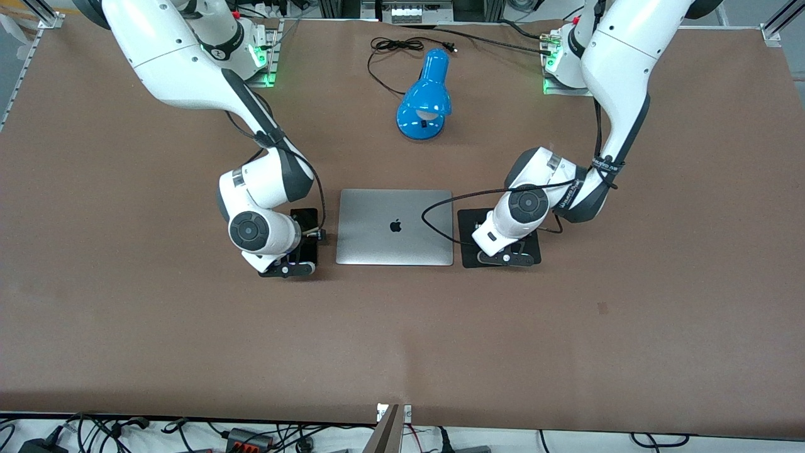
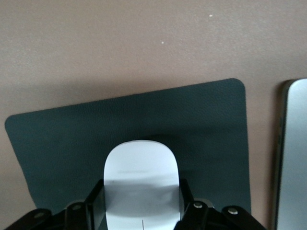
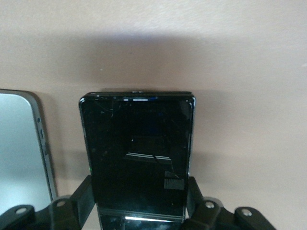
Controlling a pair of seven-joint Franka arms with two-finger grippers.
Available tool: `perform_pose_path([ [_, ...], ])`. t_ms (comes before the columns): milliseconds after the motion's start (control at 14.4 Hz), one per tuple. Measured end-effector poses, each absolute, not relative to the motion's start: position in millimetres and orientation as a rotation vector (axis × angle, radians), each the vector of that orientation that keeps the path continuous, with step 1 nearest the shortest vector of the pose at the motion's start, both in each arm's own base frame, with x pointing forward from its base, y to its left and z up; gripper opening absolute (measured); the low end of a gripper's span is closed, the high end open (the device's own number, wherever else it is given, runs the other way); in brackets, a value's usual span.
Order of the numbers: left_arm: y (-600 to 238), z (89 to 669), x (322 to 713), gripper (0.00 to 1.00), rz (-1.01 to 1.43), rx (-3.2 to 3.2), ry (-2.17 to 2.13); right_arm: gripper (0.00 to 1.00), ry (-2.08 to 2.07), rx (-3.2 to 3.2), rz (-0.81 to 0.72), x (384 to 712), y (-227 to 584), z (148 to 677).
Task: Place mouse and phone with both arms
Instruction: 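Lower the mouse onto the mouse pad and open the left gripper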
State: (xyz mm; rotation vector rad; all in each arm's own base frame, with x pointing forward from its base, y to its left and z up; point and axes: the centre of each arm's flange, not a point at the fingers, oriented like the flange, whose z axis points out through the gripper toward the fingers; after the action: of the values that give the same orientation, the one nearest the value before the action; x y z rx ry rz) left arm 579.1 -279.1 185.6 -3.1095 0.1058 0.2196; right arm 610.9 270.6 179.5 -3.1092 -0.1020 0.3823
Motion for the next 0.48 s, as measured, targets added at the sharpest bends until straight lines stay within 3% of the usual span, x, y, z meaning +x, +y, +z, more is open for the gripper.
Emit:
perform_pose_path([
  [208, -275, 181, 581, 0.67, 0.220, -3.108, 0.086, 0.79, -0.108, -3.110, 0.394, 607, 276, 171],
  [415, -268, 201, 599, 0.93, 0.205, -3.105, 0.038, 0.79, -0.096, -3.111, 0.394, 607, 277, 169],
  [485, -263, 217, 610, 1.00, 0.215, -3.095, 0.012, 0.86, -0.074, -3.113, 0.393, 607, 277, 170],
])
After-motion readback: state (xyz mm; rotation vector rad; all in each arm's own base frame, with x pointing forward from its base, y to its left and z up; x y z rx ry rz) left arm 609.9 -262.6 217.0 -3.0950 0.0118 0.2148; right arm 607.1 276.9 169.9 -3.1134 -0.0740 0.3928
